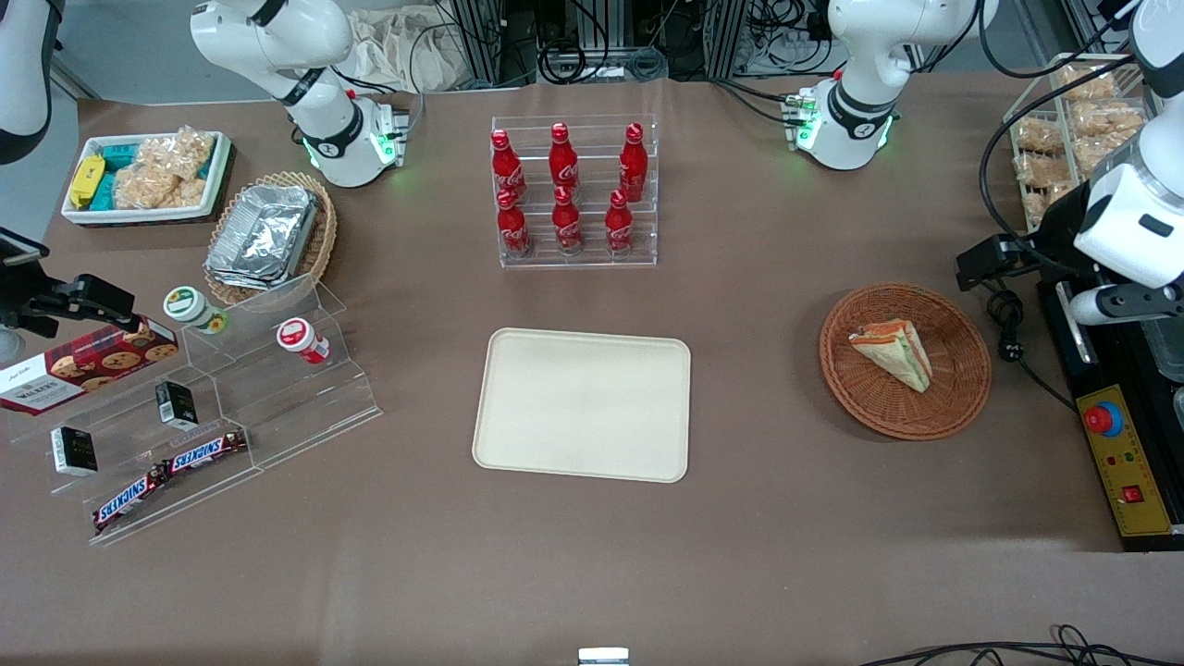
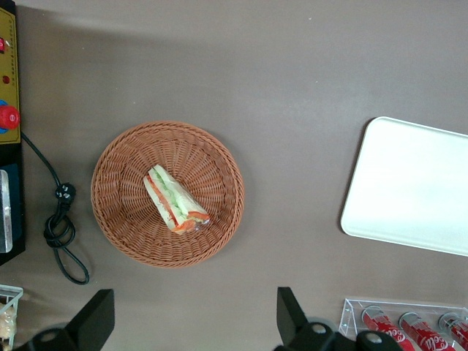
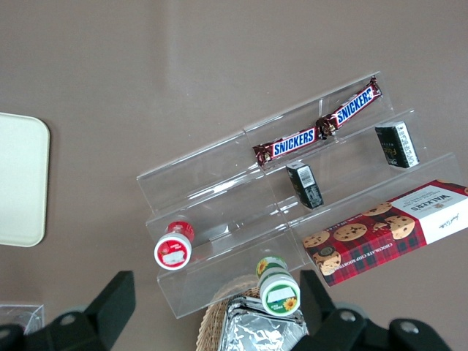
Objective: Place sandwich from basket to tray
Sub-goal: 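Move the left gripper down over the wrapped sandwich in the wicker basket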
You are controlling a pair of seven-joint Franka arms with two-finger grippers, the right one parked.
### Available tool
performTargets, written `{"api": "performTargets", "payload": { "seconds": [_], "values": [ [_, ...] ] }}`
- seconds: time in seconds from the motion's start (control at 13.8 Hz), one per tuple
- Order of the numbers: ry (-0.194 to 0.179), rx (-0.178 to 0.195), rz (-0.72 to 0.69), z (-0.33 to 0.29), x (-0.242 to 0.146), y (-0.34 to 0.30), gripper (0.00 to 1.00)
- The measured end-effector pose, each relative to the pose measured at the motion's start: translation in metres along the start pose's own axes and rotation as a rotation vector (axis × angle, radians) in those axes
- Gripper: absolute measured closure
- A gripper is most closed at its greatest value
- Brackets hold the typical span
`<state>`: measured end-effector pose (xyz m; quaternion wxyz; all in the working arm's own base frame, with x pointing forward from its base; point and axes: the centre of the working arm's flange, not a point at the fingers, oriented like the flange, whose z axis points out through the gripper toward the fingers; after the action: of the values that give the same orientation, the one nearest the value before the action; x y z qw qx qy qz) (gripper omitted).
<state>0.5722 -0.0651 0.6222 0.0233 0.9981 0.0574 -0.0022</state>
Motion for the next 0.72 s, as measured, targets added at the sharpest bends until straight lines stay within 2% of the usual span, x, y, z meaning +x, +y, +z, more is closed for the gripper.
{"api": "performTargets", "payload": {
  "seconds": [0.36,0.58,0.72],
  "values": [
    [-0.052,0.013,-0.018,0.008,-0.003,-0.006,0.00],
    [-0.133,0.035,-0.128,0.050,0.001,-0.033,0.00],
    [-0.157,0.043,-0.211,0.089,0.004,-0.051,0.00]
  ]
}}
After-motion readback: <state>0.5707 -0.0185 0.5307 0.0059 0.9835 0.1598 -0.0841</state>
